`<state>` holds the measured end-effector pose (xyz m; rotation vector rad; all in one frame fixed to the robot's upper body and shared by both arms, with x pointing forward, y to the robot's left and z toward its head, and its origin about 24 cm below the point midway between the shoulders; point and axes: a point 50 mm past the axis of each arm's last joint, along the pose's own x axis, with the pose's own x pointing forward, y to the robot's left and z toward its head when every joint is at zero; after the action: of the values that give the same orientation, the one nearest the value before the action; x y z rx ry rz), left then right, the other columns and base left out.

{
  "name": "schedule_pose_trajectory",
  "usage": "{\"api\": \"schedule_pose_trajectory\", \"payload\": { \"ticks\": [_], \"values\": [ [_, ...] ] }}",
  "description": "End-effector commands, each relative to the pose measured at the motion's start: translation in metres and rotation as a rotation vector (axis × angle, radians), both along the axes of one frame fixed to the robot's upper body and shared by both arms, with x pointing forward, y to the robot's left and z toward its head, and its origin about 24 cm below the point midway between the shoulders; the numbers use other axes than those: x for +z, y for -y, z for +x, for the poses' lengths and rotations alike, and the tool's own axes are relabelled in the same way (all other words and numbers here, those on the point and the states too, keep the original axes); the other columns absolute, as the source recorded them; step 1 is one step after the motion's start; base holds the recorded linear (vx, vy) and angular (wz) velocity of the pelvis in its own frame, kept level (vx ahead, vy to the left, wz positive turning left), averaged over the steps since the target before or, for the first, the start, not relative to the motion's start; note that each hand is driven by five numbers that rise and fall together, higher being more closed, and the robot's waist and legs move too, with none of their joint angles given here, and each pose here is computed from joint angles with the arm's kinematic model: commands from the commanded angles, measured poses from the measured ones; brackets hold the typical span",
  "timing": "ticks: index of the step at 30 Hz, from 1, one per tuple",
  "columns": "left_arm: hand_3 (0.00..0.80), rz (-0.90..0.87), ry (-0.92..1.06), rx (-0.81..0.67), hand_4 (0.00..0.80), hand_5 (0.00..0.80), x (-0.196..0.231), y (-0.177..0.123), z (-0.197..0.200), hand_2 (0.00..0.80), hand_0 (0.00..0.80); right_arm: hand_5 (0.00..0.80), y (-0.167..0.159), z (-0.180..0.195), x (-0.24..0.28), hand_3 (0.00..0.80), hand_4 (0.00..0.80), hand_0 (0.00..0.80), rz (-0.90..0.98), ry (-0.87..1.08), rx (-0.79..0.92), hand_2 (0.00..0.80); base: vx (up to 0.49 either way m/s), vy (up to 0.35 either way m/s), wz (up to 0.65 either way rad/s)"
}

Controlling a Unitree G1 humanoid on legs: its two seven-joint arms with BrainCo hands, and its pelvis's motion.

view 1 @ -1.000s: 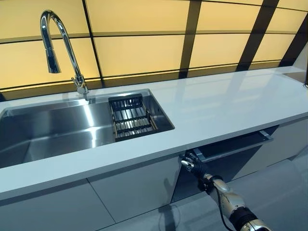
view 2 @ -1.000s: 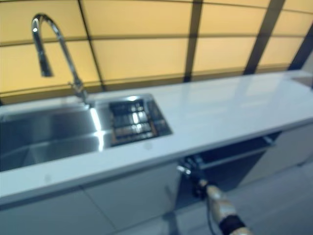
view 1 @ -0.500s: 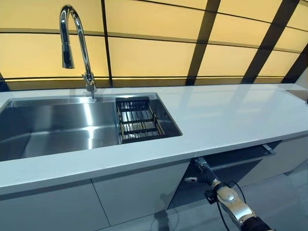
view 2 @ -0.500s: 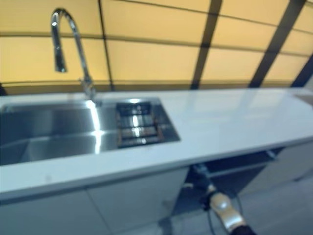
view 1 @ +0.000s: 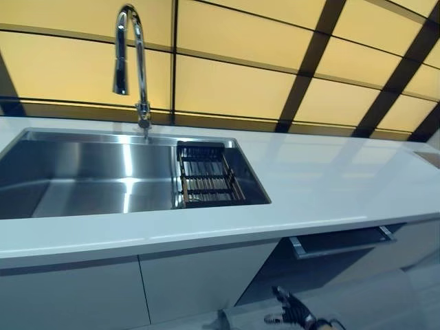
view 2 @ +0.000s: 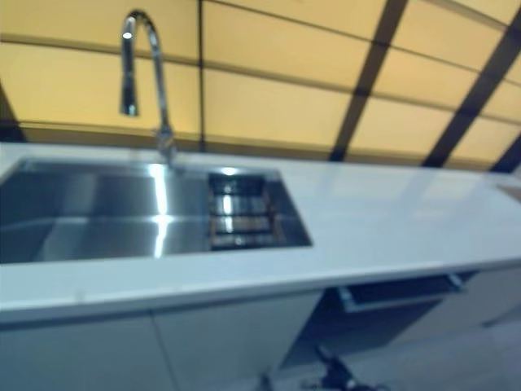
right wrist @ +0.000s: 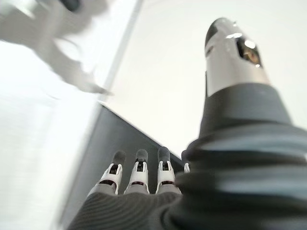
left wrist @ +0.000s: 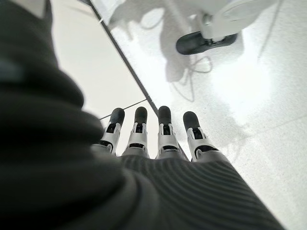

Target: Take plates into dishwasher

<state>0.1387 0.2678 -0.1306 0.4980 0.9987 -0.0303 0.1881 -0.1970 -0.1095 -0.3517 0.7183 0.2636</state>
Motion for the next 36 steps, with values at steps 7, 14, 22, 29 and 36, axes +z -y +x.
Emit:
{"api": "schedule_pose_trajectory", "payload": {
  "ticks": [7,14,22,29,36],
  "values": [
    [0.0,-0.025,0.127,0.027,0.0,0.0,0.011,0.006,0.033,0.0,0.0,0.0,0.016,0.009,-0.003,0.0,0.0,0.0,0.012,-0.011,-0.144,0.0,-0.371,-0.193,0.09],
    [0.0,-0.092,0.077,0.03,0.0,0.0,-0.001,0.024,0.02,0.0,0.0,0.0,0.034,-0.012,-0.014,0.0,0.0,0.0,-0.039,-0.096,-0.195,0.0,-0.33,-0.077,0.32],
    [0.0,-0.116,0.044,0.117,0.0,0.0,-0.009,0.031,0.007,0.0,0.0,0.0,0.046,-0.041,-0.028,0.0,0.0,0.0,-0.105,-0.237,-0.199,0.0,-0.341,0.089,0.48],
    [0.0,-0.152,0.022,0.129,0.0,0.0,-0.015,0.034,-0.007,0.0,0.0,0.0,0.061,-0.056,-0.031,0.0,0.0,0.0,-0.16,-0.286,-0.258,0.0,-0.262,0.277,0.02],
    [0.0,-0.115,0.023,0.041,0.0,0.0,-0.008,0.026,0.007,0.0,0.0,0.0,0.054,-0.05,-0.031,0.0,0.0,0.0,-0.1,-0.253,-0.288,0.0,-0.214,0.325,-0.01]
  ]
}}
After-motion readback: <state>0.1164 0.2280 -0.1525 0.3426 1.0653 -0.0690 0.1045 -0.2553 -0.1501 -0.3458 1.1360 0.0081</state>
